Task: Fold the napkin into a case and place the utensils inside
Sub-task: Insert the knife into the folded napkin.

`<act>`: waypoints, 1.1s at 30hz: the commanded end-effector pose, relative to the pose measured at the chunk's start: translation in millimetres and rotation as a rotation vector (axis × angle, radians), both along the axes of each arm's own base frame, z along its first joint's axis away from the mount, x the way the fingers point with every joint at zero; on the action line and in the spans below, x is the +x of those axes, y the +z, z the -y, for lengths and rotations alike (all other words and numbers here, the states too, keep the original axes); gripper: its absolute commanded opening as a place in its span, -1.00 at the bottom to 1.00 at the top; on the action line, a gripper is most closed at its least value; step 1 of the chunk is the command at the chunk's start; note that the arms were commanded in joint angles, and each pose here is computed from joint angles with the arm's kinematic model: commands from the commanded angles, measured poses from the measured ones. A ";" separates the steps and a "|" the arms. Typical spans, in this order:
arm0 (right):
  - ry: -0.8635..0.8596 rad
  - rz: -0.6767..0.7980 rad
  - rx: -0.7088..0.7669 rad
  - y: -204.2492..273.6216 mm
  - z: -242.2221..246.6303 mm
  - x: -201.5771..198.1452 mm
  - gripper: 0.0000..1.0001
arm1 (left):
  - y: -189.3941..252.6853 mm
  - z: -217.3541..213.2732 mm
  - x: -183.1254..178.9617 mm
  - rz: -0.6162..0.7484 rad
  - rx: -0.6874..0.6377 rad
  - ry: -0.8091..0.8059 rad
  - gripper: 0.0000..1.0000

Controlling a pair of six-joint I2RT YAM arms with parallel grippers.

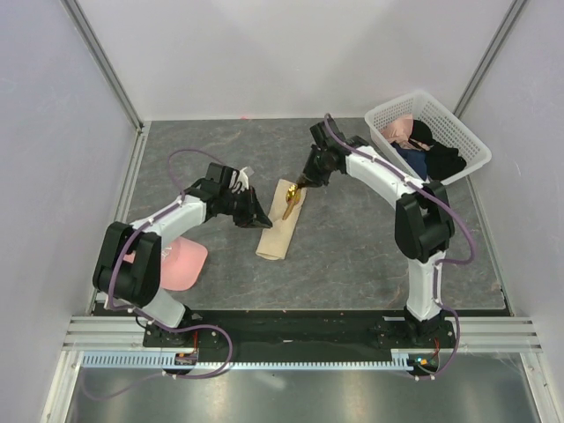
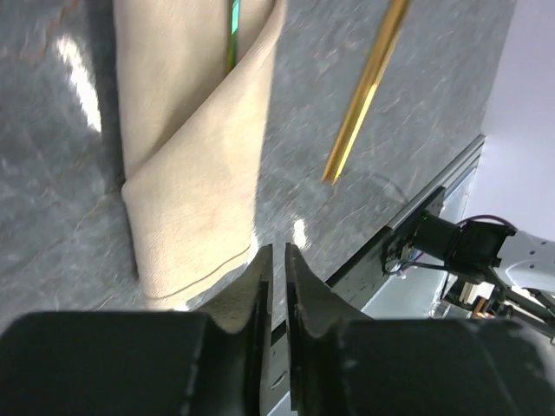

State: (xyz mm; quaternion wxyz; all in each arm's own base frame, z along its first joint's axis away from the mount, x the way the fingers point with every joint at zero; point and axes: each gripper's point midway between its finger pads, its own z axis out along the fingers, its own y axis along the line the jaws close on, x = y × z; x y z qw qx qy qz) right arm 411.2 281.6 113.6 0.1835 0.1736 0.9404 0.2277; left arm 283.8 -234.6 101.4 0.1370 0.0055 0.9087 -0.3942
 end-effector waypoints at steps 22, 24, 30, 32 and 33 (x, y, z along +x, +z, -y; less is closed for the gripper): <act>0.026 0.244 -0.301 7.8 -37.7 70.3 -1.00 | -45.6 -11.8 -49.1 -0.096 0.007 -0.009 -0.87; 0.042 0.240 -0.319 3.8 -39.0 66.0 -1.00 | -47.7 -12.2 -49.2 -0.105 0.009 -0.005 -0.87; 0.062 0.219 -0.341 -6.7 -43.5 55.5 -1.00 | -52.7 -11.6 -50.3 -0.118 0.009 -0.005 -0.88; 0.072 0.209 -0.343 -9.2 -45.7 51.2 -1.00 | -53.6 -11.7 -50.5 -0.118 0.009 -0.005 -0.88; 0.073 0.205 -0.340 -10.0 -46.4 49.7 -1.00 | -53.9 -12.1 -50.1 -0.115 0.009 -0.005 -0.89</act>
